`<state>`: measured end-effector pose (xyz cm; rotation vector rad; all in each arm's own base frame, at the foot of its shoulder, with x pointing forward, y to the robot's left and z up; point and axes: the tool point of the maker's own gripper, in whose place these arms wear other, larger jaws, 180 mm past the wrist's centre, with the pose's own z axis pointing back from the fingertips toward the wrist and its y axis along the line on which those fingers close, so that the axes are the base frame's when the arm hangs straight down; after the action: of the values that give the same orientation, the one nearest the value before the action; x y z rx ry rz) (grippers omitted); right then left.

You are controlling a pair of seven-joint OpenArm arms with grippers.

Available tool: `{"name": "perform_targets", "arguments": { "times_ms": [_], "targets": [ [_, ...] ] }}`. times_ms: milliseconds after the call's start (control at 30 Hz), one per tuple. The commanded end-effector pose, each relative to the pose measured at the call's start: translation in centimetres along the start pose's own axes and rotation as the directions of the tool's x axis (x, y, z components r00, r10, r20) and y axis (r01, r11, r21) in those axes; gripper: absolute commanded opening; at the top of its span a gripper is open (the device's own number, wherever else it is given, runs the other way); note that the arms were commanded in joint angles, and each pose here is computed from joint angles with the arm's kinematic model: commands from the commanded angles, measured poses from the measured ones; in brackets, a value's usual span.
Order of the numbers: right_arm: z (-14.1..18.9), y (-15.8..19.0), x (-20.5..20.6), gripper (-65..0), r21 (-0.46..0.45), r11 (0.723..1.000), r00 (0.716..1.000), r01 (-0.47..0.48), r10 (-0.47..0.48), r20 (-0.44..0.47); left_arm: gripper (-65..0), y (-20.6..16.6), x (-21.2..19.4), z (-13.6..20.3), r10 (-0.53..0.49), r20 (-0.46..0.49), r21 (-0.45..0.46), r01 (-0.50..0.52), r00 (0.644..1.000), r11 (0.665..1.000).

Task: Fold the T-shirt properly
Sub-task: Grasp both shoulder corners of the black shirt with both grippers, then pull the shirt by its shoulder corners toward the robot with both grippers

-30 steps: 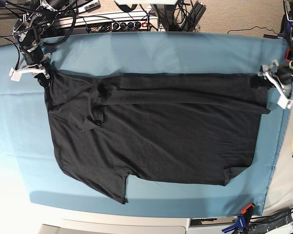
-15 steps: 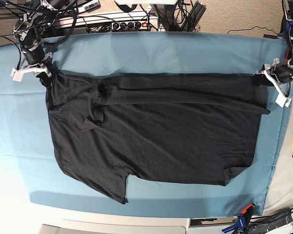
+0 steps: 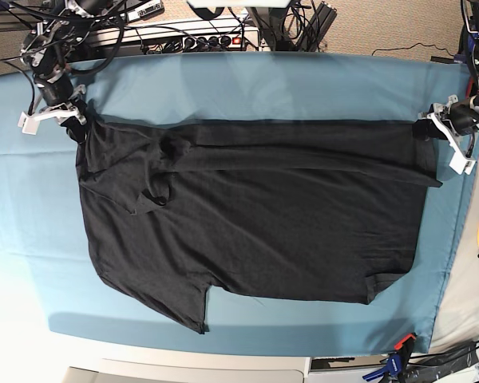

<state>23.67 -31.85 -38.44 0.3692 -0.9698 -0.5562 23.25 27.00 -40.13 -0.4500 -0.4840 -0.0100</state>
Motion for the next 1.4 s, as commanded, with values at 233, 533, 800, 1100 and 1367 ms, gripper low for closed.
{"name": "perform_targets", "arguments": {
  "times_ms": [233,533,800,1100,1367],
  "targets": [
    [1.6,-1.5,1.9,-65.0,-0.026,0.997,0.997,-0.071,0.071,0.003,-65.0,0.1,0.5,0.6,-0.016,-0.002,-0.002,0.016,1.0,1.0],
    [3.8,-3.7,1.9,-65.0,-0.071,0.99,0.992,-0.12,0.117,-0.049,-65.0,-0.7,0.1,0.7,-0.022,-0.024,-0.043,0.021,0.999,0.999],
    [4.9,-4.7,3.3,-65.0,-0.09,0.981,0.984,-0.171,0.165,-0.067,-65.0,-0.6,-1.4,1.2,-0.01,-0.056,-0.051,0.007,0.998,0.999],
    [5.9,-5.6,3.7,-65.0,-0.111,0.972,0.976,-0.205,0.195,-0.099,-65.0,0.4,-3.2,3.6,0.041,-0.036,-0.039,-0.042,0.999,0.998],
    [7.6,-6.8,1.9,-65.0,-0.127,0.972,0.972,-0.2,0.18,-0.154,-65.0,1.4,-4.4,5.6,0.091,-0.007,-0.029,-0.092,0.996,0.995]
  ]
}}
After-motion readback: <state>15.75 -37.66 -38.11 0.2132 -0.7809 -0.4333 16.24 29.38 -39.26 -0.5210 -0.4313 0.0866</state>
